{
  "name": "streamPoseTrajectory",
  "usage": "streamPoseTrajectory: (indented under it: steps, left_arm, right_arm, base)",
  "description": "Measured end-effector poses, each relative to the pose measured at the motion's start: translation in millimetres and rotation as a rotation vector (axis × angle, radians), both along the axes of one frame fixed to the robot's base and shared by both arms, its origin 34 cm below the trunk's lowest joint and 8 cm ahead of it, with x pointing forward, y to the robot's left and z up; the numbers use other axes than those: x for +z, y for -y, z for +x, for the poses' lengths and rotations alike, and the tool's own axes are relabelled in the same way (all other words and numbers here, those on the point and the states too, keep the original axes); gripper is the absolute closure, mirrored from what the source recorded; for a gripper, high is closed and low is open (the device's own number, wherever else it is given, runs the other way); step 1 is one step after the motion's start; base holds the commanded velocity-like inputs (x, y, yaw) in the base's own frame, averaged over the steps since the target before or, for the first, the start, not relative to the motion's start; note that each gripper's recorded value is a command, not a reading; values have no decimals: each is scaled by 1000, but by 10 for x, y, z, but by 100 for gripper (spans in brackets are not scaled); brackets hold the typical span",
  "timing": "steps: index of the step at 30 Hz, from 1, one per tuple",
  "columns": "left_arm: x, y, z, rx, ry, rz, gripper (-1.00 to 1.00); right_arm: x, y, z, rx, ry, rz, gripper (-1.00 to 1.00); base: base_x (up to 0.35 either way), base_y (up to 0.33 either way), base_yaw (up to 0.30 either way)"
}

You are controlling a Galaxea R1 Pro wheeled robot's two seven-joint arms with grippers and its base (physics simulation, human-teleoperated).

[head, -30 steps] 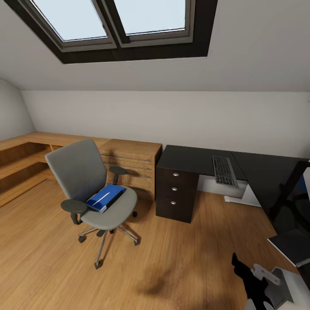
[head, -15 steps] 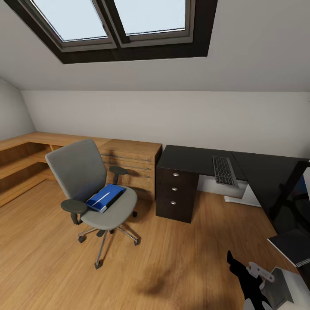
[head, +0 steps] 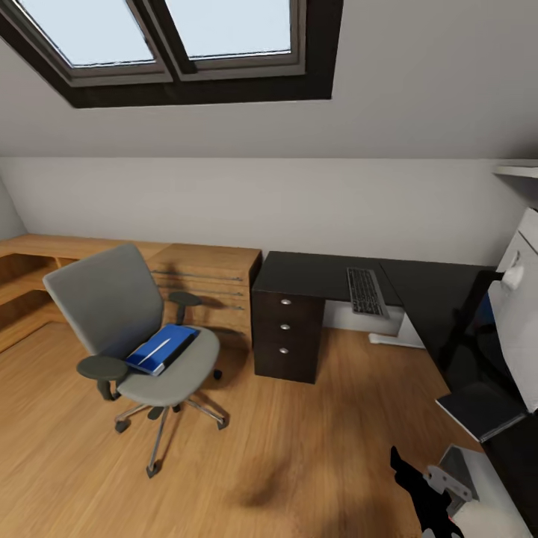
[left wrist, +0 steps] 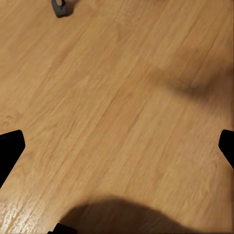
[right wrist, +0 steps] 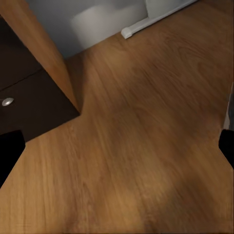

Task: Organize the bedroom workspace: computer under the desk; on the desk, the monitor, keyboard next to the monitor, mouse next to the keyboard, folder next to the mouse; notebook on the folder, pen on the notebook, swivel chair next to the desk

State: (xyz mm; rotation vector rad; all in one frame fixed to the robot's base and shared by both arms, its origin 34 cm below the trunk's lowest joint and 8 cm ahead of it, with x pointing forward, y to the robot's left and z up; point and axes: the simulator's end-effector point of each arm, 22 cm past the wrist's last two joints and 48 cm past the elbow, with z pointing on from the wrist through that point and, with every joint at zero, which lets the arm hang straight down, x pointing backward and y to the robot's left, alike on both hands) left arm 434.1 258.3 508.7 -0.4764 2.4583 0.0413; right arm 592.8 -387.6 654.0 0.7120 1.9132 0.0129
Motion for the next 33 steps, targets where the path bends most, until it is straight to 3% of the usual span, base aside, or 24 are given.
streamPoseTrajectory:
  steps: [18, 33]
  left_arm:
    - [0, 3, -1, -1, 0, -1, -100]
    - [1, -3, 0, 1, 0, 0, -100]
  right_arm:
    - [-5, 3, -4, -1, -1, 1, -100]
    - [-16, -9, -10, 3, -5, -1, -100]
  base:
    - [0, 0, -67]
    - [181, 19, -93]
